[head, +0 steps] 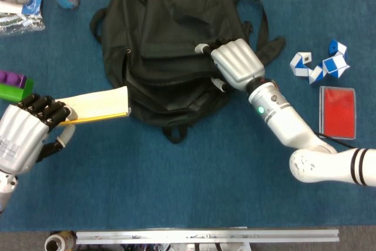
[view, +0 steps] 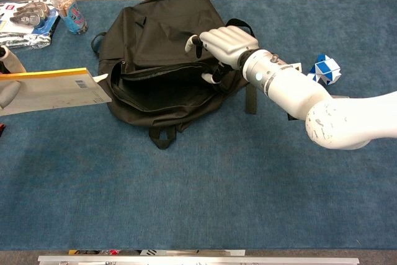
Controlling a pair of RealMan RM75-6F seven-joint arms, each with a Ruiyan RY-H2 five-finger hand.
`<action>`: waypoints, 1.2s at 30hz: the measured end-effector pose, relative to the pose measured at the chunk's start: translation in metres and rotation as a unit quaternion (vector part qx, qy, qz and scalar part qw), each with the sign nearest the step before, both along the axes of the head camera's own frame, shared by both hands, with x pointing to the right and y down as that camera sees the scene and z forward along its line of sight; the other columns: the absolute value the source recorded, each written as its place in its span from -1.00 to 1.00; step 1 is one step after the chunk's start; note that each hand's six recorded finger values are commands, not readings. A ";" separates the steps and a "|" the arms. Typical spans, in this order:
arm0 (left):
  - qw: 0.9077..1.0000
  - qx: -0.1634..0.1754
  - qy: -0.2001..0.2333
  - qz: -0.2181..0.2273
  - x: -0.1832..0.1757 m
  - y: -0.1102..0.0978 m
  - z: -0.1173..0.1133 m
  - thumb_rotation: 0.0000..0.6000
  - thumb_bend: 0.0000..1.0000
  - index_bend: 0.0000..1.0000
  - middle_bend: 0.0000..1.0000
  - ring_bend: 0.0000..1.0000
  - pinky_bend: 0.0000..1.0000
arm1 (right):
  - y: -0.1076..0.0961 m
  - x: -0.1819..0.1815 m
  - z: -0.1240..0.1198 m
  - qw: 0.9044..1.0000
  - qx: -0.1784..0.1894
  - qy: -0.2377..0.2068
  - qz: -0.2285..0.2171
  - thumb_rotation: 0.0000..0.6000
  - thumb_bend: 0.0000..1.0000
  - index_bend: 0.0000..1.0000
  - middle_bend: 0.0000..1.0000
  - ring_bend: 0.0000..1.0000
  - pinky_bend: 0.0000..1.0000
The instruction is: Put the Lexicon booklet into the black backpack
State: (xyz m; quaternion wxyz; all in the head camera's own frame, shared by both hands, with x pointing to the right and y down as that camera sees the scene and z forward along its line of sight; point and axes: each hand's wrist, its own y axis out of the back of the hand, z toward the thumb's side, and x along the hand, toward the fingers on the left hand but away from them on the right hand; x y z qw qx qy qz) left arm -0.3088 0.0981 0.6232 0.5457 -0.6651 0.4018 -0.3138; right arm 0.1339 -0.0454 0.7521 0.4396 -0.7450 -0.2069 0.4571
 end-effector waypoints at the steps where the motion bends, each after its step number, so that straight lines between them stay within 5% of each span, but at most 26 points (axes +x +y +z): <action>1: 1.000 0.000 0.000 0.000 0.000 0.000 0.000 1.00 -0.16 0.32 0.22 0.02 0.07 | 0.000 -0.001 0.002 1.000 -0.002 0.002 -0.001 1.00 -0.33 -0.48 -0.30 -0.49 -0.26; 7: 1.000 -0.003 -0.002 -0.003 0.000 -0.002 0.002 1.00 -0.16 0.32 0.22 0.02 0.07 | 0.016 -0.018 0.015 1.000 -0.027 -0.001 -0.010 1.00 -0.28 -0.43 -0.28 -0.48 -0.22; 11: 1.000 -0.004 -0.002 -0.006 -0.003 -0.001 0.003 1.00 -0.16 0.32 0.22 0.02 0.07 | 0.024 -0.031 0.021 1.000 -0.027 0.000 -0.014 1.00 0.02 -0.24 -0.17 -0.40 -0.11; 15: 1.000 -0.003 0.000 -0.007 -0.005 -0.001 0.003 1.00 -0.15 0.32 0.22 0.02 0.07 | 0.024 -0.037 0.022 1.000 -0.009 0.004 -0.010 1.00 0.36 0.11 0.00 -0.21 0.14; 20: 1.000 -0.001 0.002 -0.002 -0.004 -0.002 0.001 1.00 -0.16 0.32 0.22 0.02 0.07 | 0.017 -0.039 0.021 1.000 0.011 0.014 -0.002 1.00 0.49 0.42 0.18 0.00 0.53; 26: 1.000 -0.002 0.014 0.017 0.001 -0.008 0.000 1.00 -0.15 0.32 0.22 0.02 0.07 | 0.001 -0.042 0.009 0.999 0.008 -0.009 0.047 1.00 0.56 0.61 0.35 0.21 0.82; 36: 0.996 0.004 0.060 0.068 0.021 -0.018 -0.008 1.00 -0.16 0.33 0.22 0.02 0.07 | -0.026 -0.052 -0.020 0.988 0.013 -0.054 0.143 1.00 0.66 0.65 0.40 0.31 0.91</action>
